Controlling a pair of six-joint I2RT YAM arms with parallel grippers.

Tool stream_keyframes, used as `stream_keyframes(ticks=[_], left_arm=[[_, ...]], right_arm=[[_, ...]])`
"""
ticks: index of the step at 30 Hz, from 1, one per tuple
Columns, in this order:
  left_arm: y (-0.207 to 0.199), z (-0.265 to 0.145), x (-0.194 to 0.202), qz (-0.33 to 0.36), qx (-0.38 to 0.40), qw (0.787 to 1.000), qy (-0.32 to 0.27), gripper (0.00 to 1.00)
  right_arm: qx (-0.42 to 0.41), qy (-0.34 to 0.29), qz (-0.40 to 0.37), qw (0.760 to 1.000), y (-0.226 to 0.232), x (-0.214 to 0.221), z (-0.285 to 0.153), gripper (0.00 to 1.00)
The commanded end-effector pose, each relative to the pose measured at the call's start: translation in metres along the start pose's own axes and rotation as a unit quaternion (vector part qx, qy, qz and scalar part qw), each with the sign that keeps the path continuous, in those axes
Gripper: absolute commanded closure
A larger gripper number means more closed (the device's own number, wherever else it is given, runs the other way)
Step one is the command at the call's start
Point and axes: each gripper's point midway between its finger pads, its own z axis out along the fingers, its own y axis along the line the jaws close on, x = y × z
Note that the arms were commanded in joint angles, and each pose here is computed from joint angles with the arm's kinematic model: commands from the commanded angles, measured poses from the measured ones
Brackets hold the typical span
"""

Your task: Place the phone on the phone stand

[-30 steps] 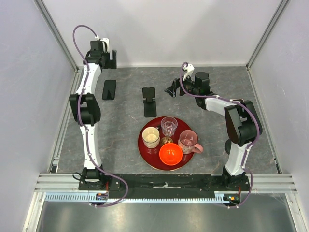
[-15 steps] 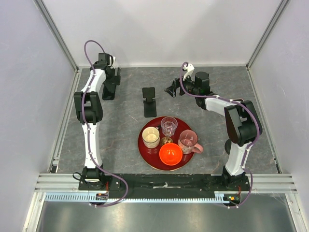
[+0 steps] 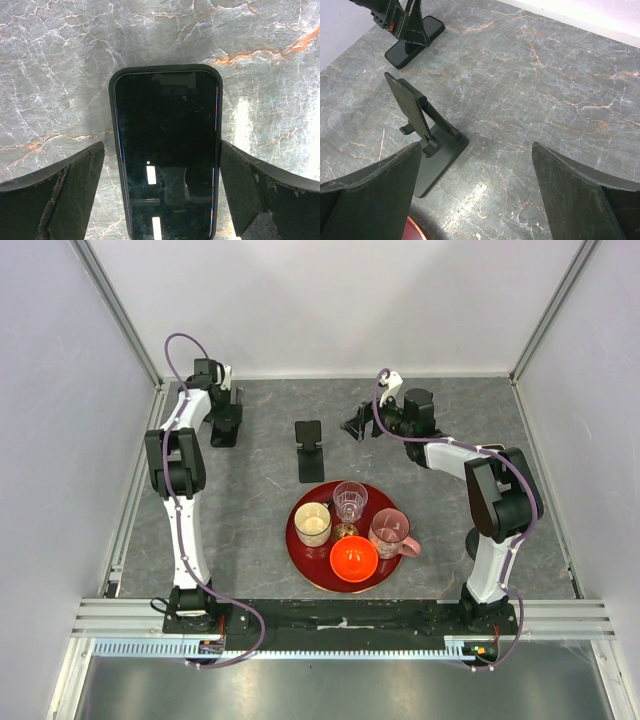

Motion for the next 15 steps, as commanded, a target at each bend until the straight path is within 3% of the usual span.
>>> stream_keyframes(ticks=[1,6,15], left_arm=[[0.007,-0.014,0.004,0.008,0.011,1.0,0.005,0.0],[-0.007,-0.004,0.022,-0.006,0.043,0.998,0.038,0.04],[-0.015,0.004,0.051,-0.001,0.053,0.995,0.089,0.22]], right_arm=[[-0.023,-0.036,-0.025,0.999,0.015,-0.029,-0.005,0.02],[-0.022,-0.037,-0.026,0.999,0.015,-0.031,-0.006,0.02],[-0.02,-0.04,-0.029,0.999,0.016,-0.035,-0.008,0.02]])
